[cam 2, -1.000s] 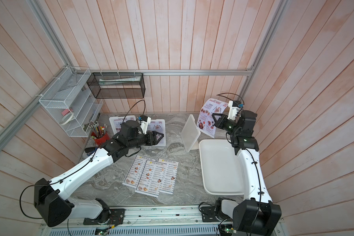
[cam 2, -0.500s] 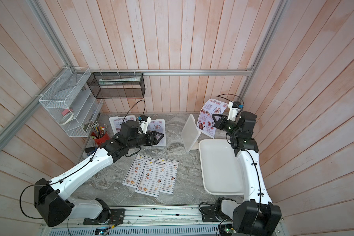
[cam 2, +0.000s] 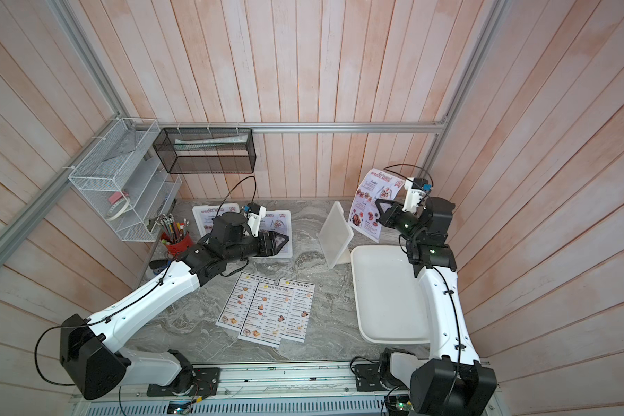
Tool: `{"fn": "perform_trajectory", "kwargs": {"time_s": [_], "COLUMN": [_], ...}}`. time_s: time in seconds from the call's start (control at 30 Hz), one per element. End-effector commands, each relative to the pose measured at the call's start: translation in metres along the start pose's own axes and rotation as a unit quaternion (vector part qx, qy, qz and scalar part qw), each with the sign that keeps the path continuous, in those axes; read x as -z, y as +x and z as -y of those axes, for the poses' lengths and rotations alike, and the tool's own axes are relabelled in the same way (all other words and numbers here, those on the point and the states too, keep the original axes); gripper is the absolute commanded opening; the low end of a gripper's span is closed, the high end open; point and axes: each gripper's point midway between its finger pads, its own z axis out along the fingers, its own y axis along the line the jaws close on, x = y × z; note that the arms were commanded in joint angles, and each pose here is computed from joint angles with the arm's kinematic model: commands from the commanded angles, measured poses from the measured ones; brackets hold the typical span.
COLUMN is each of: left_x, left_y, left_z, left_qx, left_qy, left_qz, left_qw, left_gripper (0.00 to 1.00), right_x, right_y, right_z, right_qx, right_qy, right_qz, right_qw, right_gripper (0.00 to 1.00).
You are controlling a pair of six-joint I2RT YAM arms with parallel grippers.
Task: Replace the menus in the menu holders
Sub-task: Insert the menu into the menu holder.
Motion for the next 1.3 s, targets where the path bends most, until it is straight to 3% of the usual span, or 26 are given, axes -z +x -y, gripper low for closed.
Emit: {"fn": "perform_trajectory", "kwargs": {"time_s": [0.0,0.8,1.27], "left_x": [-0.001,-0.002,-0.002], "left_y": [0.000,0.002,0.004], "left_z": [-0.001,-0.002,0.016], "left_qx": [-0.009,-0.007,-0.030], "left_qy": [-0.007,-0.008,0.004], "left_qz": [-0.001,-0.003,-0.009], "left_qw": [1.000,1.000,0.999], "left_gripper": [0.68,0.68,0.68], "right_x": [0.001,-0.008,-0.024], "right_y": [0.001,0.012,0.016], "right_z": [0.003,0.009,0.013], "right_qx": [0.001,-0.018,-0.027], "right_qy": [0.003,-0.005,-0.013], "right_qz": [0.003,-0.022,-0.033], "right_qw": [1.000,1.000,0.999], "right_gripper": [0.00,0.00,0.00]}}
